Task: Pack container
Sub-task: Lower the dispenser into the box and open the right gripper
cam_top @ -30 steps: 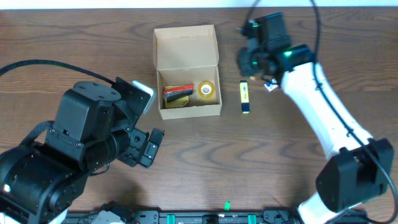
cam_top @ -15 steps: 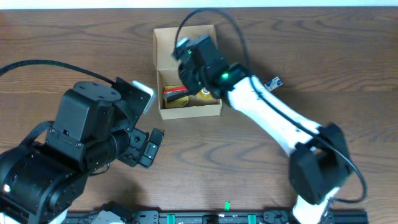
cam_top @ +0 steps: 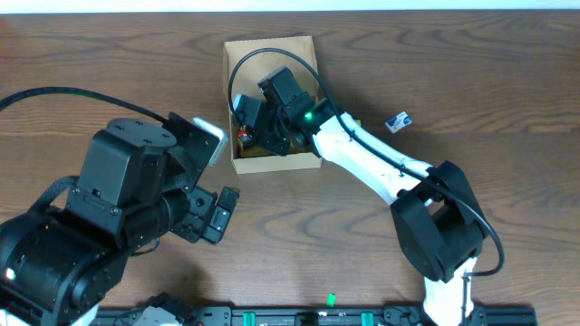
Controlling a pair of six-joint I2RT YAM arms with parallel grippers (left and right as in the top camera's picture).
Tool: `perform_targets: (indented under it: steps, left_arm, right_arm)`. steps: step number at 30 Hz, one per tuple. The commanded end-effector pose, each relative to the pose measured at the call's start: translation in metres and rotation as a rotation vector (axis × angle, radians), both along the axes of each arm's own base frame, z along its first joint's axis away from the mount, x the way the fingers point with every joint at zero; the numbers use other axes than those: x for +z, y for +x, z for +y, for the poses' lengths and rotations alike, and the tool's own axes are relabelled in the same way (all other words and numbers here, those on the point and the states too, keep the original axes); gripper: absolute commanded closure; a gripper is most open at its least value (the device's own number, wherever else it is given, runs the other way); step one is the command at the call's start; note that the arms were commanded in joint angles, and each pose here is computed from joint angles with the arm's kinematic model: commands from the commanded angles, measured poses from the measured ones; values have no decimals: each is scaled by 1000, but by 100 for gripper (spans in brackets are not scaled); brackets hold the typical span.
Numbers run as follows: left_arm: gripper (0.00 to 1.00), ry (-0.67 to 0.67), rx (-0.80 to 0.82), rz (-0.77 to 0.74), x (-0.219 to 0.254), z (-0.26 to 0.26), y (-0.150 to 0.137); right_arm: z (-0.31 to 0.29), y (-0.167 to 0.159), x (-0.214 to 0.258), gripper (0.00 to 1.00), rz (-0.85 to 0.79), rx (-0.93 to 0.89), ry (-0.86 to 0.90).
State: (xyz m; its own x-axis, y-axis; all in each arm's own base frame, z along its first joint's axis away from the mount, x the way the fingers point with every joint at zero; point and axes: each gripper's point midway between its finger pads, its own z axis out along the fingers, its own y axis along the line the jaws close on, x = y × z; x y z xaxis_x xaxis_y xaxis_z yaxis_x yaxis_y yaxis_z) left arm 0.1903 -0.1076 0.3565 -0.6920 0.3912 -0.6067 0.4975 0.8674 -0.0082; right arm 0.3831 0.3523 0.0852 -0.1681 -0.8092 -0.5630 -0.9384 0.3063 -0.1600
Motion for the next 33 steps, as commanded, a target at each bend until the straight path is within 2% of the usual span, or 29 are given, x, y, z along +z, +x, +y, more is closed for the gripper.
perform_targets:
  steps: [1, 6, 14, 18, 25, 33]
  left_arm:
    - [5, 9, 3, 7, -3, 2, 0]
    - [5, 9, 3, 7, -3, 2, 0]
    - [5, 9, 3, 7, -3, 2, 0]
    - [5, 9, 3, 7, -3, 2, 0]
    - [5, 9, 3, 7, -3, 1, 0]
    - [5, 9, 3, 7, -3, 1, 0]
  right_arm:
    - [15, -12, 0, 99, -1, 129, 27]
    - [17, -20, 0, 99, -22, 234, 22]
    - [15, -23, -3, 99, -6, 233, 11]
    - [15, -22, -3, 75, -6, 232, 11]
    - [15, -22, -3, 54, -6, 232, 11]
    - [15, -22, -3, 41, -6, 232, 11]
